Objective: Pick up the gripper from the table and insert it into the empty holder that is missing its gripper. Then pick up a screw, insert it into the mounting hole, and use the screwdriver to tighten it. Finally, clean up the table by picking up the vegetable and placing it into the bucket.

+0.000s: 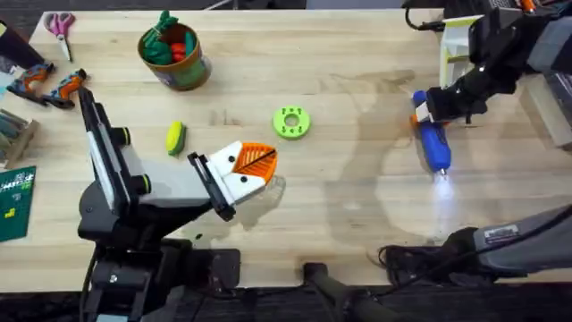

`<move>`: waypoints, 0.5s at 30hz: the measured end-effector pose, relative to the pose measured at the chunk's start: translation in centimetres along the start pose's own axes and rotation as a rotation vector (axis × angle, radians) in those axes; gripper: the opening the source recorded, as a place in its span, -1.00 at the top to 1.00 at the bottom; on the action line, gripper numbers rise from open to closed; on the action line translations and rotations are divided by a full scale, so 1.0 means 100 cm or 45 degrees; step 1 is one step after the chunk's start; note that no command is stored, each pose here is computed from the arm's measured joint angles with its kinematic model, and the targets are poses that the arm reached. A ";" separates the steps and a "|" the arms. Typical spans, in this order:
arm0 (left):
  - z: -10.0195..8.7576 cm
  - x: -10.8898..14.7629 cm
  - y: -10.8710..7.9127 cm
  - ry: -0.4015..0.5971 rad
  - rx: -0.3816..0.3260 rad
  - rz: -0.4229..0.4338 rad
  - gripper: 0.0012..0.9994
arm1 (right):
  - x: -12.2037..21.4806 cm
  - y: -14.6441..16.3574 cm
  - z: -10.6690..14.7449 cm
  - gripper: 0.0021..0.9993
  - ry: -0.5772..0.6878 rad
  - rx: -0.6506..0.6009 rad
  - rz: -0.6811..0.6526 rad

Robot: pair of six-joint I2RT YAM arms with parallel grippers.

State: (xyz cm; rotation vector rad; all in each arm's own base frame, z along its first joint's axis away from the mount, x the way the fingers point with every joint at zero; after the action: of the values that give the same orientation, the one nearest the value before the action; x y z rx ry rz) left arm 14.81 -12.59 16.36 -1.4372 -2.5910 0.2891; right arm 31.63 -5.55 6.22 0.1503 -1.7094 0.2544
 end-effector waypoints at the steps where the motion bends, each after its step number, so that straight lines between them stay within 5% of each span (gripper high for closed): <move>1: 0.000 0.000 0.000 0.000 0.000 0.000 0.99 | 0.000 0.000 0.000 0.95 0.000 0.001 0.000; 9: 0.000 0.000 0.000 0.000 0.000 0.000 0.99 | 0.007 0.006 0.004 0.95 0.002 0.000 -0.039; 15: 0.000 0.000 0.000 0.000 0.000 0.000 0.99 | 0.048 0.023 0.006 0.95 -0.079 -0.007 -0.154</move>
State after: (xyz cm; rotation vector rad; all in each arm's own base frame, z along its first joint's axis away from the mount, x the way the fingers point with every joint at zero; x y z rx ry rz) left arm 14.81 -12.59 16.36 -1.4373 -2.5911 0.2888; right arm 29.78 -3.29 10.66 0.2590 -1.7548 0.1568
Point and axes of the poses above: each hand's point on the last joint's axis, 136 mm out from that joint toward the fingers, its own x axis back along the fingers, its own y axis along the line the jaws close on, z = x × y, the point moved 3 cm from there along x, back along the fingers, and after that the axes turned 11 degrees about x, right-handed, at the moved point
